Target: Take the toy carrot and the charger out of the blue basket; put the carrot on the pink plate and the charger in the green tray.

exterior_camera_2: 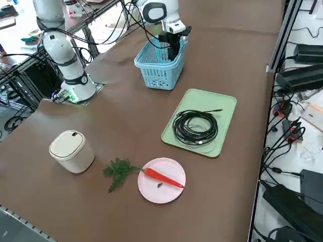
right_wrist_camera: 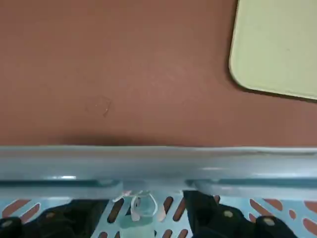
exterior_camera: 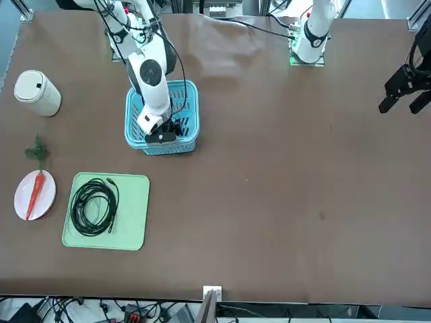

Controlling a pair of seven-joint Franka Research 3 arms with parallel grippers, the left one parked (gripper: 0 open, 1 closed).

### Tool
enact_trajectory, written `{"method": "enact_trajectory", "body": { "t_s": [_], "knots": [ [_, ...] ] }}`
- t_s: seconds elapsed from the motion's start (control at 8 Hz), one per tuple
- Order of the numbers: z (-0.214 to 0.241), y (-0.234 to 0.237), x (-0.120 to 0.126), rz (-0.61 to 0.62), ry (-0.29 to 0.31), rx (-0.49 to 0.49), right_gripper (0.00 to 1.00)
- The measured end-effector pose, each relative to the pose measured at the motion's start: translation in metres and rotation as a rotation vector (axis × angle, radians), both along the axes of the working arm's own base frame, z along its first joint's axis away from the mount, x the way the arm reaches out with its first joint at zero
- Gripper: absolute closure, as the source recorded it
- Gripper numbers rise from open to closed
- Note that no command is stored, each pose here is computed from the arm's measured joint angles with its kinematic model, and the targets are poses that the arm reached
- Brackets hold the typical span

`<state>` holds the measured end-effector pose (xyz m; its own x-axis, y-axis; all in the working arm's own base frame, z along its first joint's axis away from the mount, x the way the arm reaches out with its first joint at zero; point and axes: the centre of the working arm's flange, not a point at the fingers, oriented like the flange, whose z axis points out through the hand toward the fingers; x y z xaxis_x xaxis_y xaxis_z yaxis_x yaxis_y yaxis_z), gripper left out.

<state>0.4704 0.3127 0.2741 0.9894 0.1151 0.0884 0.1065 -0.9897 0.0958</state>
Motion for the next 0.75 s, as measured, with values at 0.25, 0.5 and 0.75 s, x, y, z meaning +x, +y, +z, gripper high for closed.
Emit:
{"method": "enact_trajectory", "body": {
  "t_s": [0.25, 0.5, 0.75],
  "knots": [
    [0.0, 0.0, 0.0, 0.0, 0.0, 0.0, 0.42],
    [-0.0001, 0.0, 0.0, 0.0, 0.0, 0.0, 0.8],
    [-0.0002, -0.0001, -0.0001, 0.0, 0.001, -0.001, 0.87]
  ]
}}
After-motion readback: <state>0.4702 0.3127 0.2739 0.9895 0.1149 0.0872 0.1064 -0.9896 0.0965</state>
